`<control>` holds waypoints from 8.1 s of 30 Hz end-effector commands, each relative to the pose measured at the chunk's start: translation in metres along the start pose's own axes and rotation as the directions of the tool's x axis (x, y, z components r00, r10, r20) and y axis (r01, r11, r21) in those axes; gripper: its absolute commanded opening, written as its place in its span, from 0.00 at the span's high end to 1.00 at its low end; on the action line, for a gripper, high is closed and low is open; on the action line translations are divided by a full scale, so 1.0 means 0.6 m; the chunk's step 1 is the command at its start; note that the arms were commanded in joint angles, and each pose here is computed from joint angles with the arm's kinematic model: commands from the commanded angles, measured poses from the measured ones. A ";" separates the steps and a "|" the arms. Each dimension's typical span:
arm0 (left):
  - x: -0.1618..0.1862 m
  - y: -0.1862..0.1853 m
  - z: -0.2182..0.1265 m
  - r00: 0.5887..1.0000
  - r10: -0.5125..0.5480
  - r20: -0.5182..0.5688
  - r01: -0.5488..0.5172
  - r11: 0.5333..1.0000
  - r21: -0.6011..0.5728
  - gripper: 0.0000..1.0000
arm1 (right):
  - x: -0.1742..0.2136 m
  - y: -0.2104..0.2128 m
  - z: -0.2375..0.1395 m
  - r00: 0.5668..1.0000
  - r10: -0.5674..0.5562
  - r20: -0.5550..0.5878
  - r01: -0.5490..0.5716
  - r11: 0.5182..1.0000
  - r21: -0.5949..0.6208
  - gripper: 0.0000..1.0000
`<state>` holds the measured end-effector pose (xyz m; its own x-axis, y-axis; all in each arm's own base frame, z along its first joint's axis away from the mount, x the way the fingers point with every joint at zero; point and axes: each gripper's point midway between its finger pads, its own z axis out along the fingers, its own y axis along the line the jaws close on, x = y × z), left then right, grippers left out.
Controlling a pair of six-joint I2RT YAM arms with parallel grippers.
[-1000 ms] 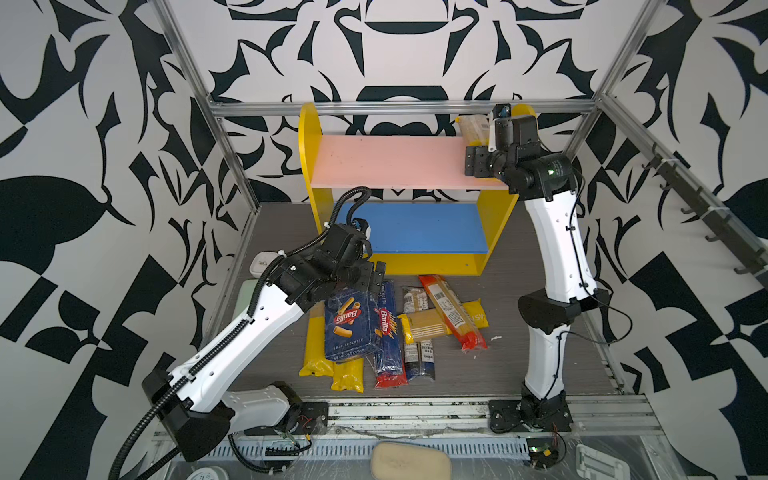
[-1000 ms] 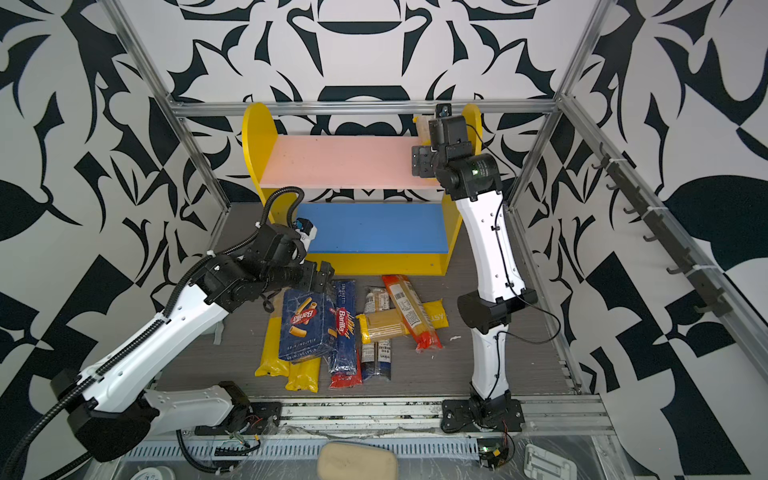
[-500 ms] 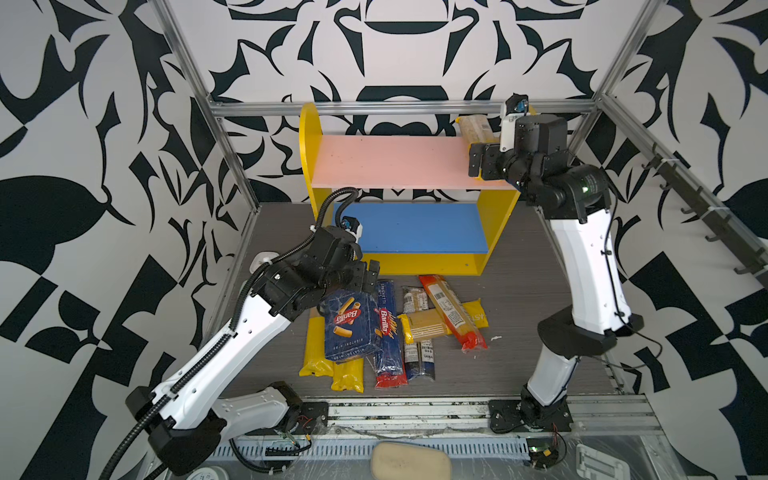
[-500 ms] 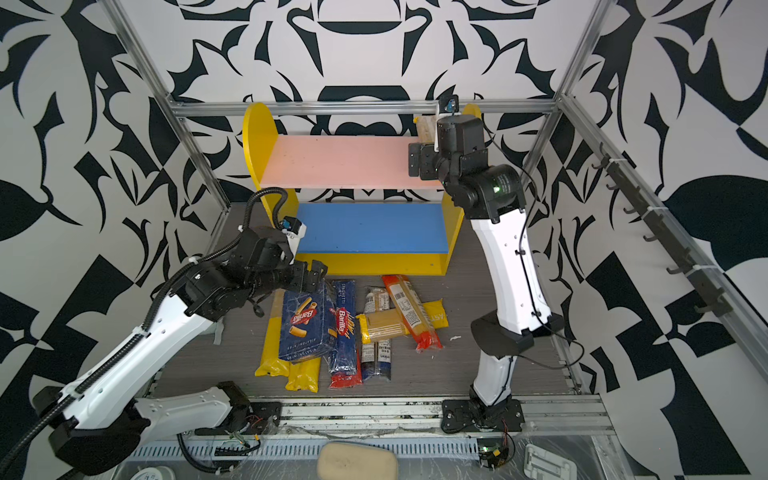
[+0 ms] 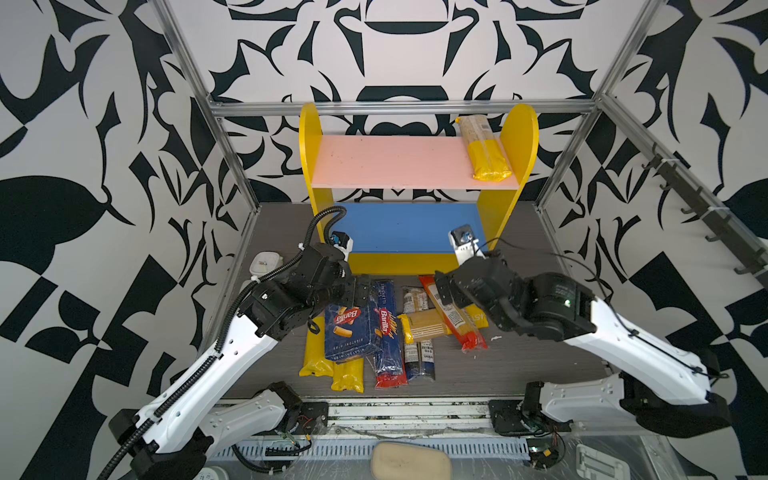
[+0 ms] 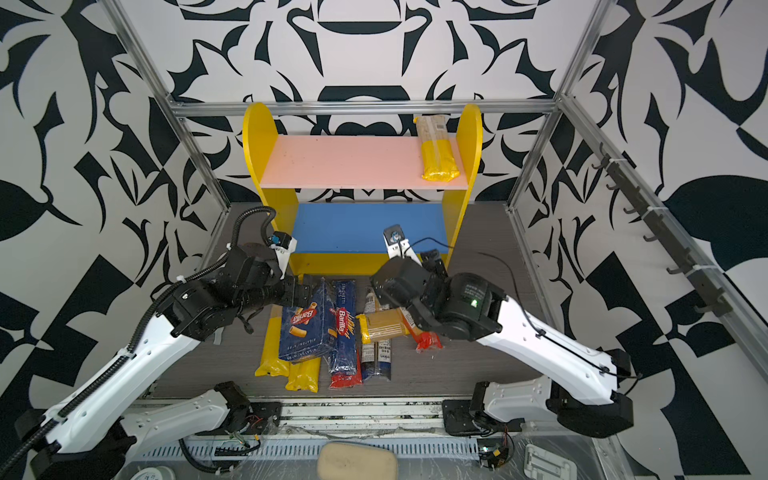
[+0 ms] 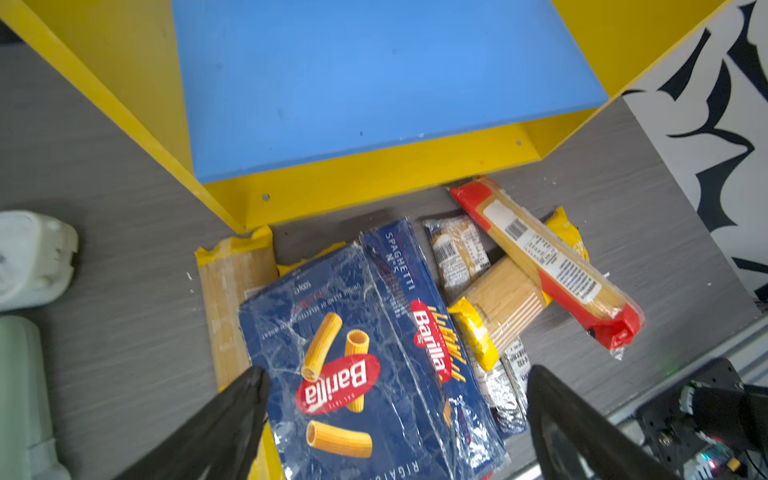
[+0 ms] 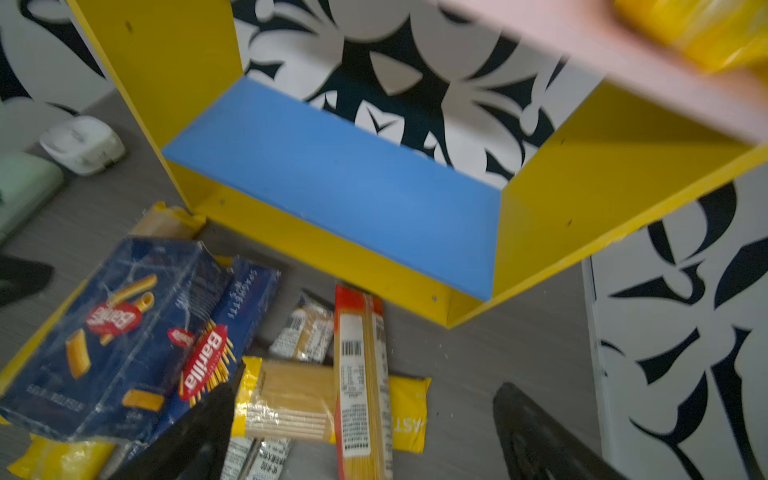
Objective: Place and organize the pasta boxes and bags onto the shelf
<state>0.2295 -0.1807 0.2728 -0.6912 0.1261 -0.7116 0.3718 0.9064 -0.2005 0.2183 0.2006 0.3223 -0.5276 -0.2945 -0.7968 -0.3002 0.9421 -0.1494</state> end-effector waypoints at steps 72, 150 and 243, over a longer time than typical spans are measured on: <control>0.074 -0.066 0.053 0.997 0.014 -0.075 -0.006 0.996 0.094 0.01 | 0.197 -0.005 0.037 0.849 0.378 -0.369 -0.507 0.780 -0.368 1.00; -0.039 -0.083 0.044 0.995 0.085 0.058 -0.086 0.996 0.014 0.01 | -0.503 -0.183 0.036 0.817 0.217 0.534 -0.262 0.965 0.009 0.84; 0.020 0.009 0.055 1.000 0.000 -0.024 0.001 1.000 0.031 0.01 | 0.272 0.133 0.288 0.370 0.855 -0.364 -0.862 0.462 0.209 0.01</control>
<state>0.2447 -0.1860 0.2339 -0.7147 0.1399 -0.6853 0.3767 0.9025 -0.2086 0.2286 0.2482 0.0663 -0.7604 0.6195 -0.1952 0.4786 0.7376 0.4763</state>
